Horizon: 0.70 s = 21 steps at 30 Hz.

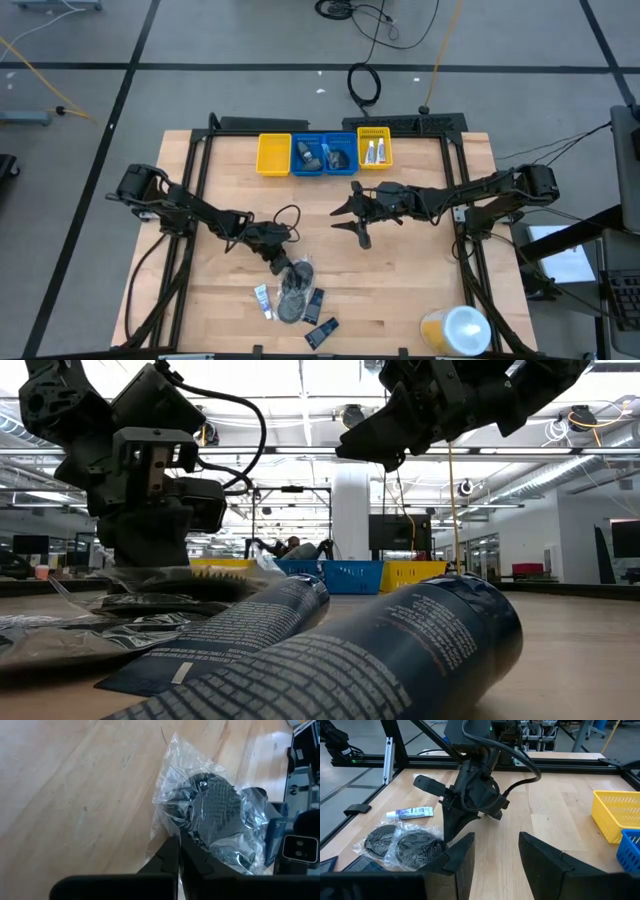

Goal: Pick & Place Travel size toiletries
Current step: Put the black hairbrush into the right blue bin

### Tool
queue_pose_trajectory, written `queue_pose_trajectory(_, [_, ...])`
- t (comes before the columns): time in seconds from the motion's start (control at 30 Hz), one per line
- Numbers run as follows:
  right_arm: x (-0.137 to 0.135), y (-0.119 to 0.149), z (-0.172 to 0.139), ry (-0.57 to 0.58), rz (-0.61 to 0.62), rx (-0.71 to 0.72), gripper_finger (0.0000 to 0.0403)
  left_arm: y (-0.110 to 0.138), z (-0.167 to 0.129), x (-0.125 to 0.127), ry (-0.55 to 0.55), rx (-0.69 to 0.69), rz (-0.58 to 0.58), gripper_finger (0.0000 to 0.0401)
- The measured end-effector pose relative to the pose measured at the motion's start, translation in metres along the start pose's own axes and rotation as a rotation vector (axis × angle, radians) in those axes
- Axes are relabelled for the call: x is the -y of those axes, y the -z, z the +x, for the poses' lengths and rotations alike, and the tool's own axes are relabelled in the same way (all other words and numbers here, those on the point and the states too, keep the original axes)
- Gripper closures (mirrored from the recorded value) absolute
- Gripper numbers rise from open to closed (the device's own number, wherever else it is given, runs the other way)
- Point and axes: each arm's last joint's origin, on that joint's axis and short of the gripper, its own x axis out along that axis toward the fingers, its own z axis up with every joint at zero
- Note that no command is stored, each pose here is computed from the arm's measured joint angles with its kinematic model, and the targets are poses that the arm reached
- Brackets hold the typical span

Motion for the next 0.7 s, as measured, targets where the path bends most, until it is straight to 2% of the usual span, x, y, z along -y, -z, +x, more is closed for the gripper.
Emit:
queue_pose_trajectory(0.17, [0.000,0.000,0.000,0.000,0.000,0.000,0.0259,-0.003,-0.003,0.004,0.000,0.018,0.031,0.0401])
queue_pose_trajectory(0.5, [0.000,0.001,0.000,0.000,0.001,-0.007,0.0259,-0.022,-0.021,0.033,0.071,0.156,0.171,0.0401])
queue_pose_trajectory(0.7, [0.000,0.001,0.000,-0.002,0.002,-0.008,0.0259,-0.031,-0.045,0.041,-0.058,0.214,0.205,0.0401])
